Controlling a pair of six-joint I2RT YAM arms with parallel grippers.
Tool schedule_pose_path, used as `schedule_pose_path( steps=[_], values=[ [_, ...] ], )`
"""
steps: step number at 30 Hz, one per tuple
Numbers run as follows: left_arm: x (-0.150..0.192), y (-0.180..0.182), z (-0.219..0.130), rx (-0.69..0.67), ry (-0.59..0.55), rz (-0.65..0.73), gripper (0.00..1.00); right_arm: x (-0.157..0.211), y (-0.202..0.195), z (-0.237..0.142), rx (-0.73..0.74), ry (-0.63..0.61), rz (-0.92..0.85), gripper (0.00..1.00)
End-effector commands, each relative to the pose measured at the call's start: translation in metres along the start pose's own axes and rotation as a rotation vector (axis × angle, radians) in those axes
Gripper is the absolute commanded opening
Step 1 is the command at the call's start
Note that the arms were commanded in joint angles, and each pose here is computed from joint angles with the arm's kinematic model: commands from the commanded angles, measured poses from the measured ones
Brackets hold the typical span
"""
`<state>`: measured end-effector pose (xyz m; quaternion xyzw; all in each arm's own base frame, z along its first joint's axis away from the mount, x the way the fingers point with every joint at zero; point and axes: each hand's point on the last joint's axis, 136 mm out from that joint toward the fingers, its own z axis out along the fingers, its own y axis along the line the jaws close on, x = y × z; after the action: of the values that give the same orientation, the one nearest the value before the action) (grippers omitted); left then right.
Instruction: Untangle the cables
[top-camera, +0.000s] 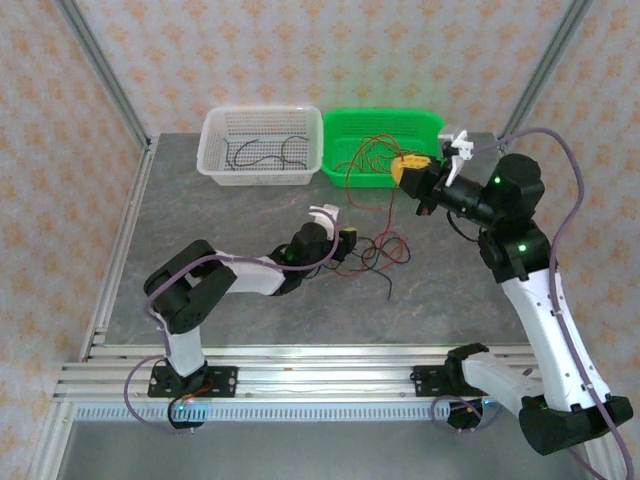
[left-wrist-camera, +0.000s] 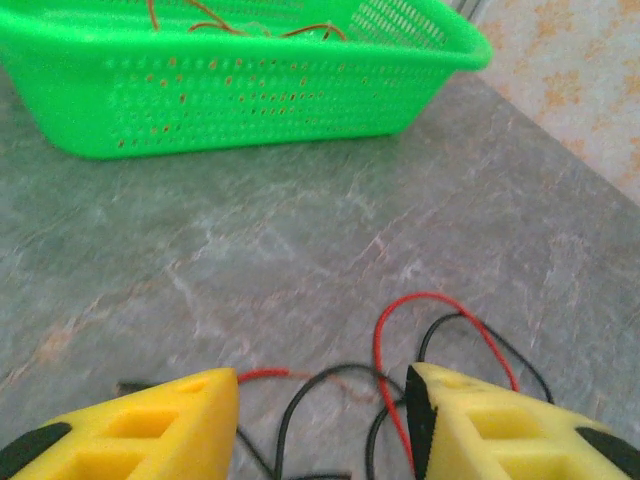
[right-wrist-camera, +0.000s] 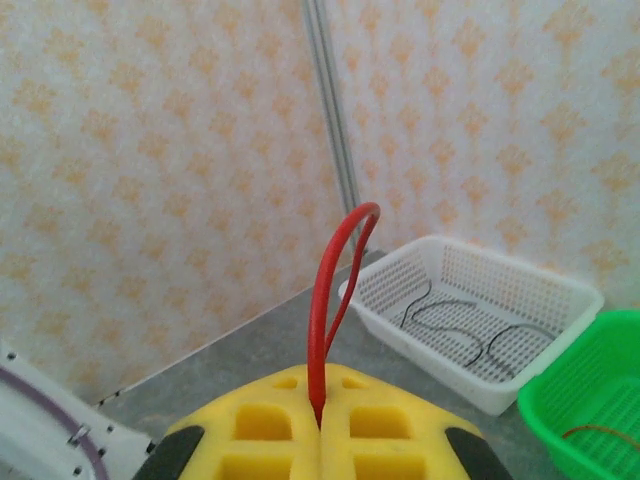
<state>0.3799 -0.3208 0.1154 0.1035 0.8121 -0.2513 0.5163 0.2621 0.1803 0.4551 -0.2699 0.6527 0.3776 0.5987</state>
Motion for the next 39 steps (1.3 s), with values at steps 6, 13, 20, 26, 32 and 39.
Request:
schedule_pose_path(
  steps=[6, 13, 20, 26, 32, 39],
  values=[
    [-0.043, 0.017, -0.079, -0.064, -0.127, -0.073, 0.59, -0.026, -0.019, -0.003, 0.130, -0.079, 0.040, 0.00],
    [-0.059, 0.032, -0.143, -0.088, -0.197, -0.146, 0.61, -0.033, -0.066, -0.002, 0.343, -0.177, 0.138, 0.00],
    [-0.062, 0.040, -0.173, -0.090, -0.235, -0.204, 0.62, -0.042, -0.138, -0.004, 0.634, -0.340, 0.266, 0.00],
    [-0.056, 0.049, -0.179, -0.128, -0.236, -0.216, 0.62, -0.040, -0.184, 0.023, 0.691, -0.430, 0.333, 0.00],
    [-0.058, 0.051, -0.182, -0.137, -0.243, -0.220, 0.62, -0.033, -0.230, 0.048, 0.771, -0.498, 0.339, 0.00],
    [-0.054, 0.051, -0.179, -0.138, -0.225, -0.231, 0.62, -0.020, -0.277, 0.094, 0.785, -0.495, 0.382, 0.00]
  ],
)
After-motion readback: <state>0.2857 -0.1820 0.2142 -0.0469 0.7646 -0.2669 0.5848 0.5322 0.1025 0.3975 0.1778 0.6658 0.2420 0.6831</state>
